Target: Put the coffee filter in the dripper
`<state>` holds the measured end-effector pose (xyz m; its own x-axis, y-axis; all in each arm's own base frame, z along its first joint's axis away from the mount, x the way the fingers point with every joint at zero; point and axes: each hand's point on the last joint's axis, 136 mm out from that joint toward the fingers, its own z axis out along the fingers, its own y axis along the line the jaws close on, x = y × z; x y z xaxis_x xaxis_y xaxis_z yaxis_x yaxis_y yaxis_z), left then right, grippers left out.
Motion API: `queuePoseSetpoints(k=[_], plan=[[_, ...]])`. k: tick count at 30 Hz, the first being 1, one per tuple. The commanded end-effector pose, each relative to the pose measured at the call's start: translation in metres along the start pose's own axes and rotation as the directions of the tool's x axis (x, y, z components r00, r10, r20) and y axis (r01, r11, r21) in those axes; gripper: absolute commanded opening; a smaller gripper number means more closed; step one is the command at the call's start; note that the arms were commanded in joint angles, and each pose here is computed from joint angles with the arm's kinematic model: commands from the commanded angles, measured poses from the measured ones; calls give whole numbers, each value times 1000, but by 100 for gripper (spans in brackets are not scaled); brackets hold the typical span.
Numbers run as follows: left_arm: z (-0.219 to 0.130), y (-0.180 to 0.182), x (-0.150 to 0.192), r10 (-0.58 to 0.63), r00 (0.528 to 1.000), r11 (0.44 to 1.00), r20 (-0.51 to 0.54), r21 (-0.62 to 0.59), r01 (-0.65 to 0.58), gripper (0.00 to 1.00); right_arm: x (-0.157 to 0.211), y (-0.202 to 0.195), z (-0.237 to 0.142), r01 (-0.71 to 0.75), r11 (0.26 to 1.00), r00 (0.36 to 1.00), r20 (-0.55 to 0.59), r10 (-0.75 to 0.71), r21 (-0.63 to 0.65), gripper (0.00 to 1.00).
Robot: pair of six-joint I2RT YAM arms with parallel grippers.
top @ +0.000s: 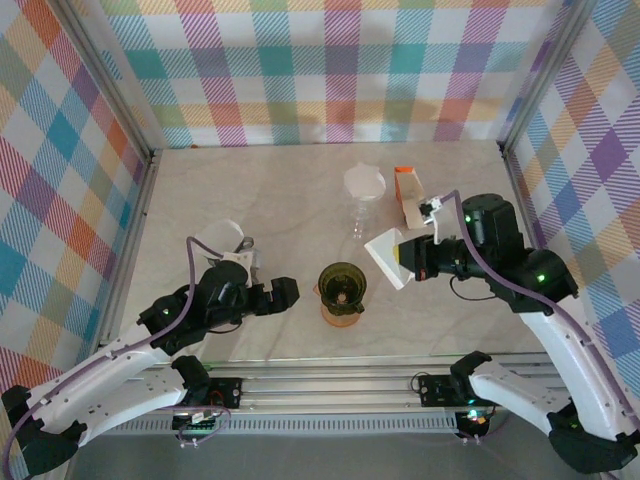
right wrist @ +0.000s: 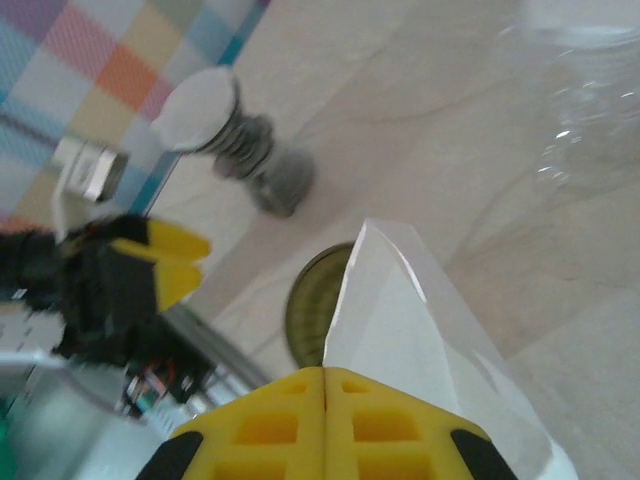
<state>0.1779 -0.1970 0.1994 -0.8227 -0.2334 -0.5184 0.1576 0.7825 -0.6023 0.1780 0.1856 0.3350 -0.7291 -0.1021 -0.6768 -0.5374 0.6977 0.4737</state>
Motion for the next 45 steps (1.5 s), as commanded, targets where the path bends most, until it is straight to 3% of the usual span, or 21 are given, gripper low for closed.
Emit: queuePoseSetpoints(k=[1, 13, 23, 33, 45], plan=[[-10, -4, -8, 21, 1000, 1000, 22, 0, -21, 100, 26, 11, 5, 43, 999, 984, -170, -46, -21, 0], [-24, -4, -13, 25, 999, 1000, 48, 2, -25, 100, 33, 21, 53, 201, 977, 903, -400, -159, 66, 0], [-28, -5, -13, 27, 998, 1000, 54, 14, -28, 100, 35, 29, 87, 258, 965, 827, -527, -195, 48, 0], [-26, -5, -10, 29, 999, 999, 44, 20, -30, 100, 47, 38, 120, 250, 968, 769, -606, -203, -8, 0], [-25, -4, -10, 28, 999, 999, 45, 19, -29, 100, 63, 39, 142, 233, 972, 752, -631, -190, -16, 0]])
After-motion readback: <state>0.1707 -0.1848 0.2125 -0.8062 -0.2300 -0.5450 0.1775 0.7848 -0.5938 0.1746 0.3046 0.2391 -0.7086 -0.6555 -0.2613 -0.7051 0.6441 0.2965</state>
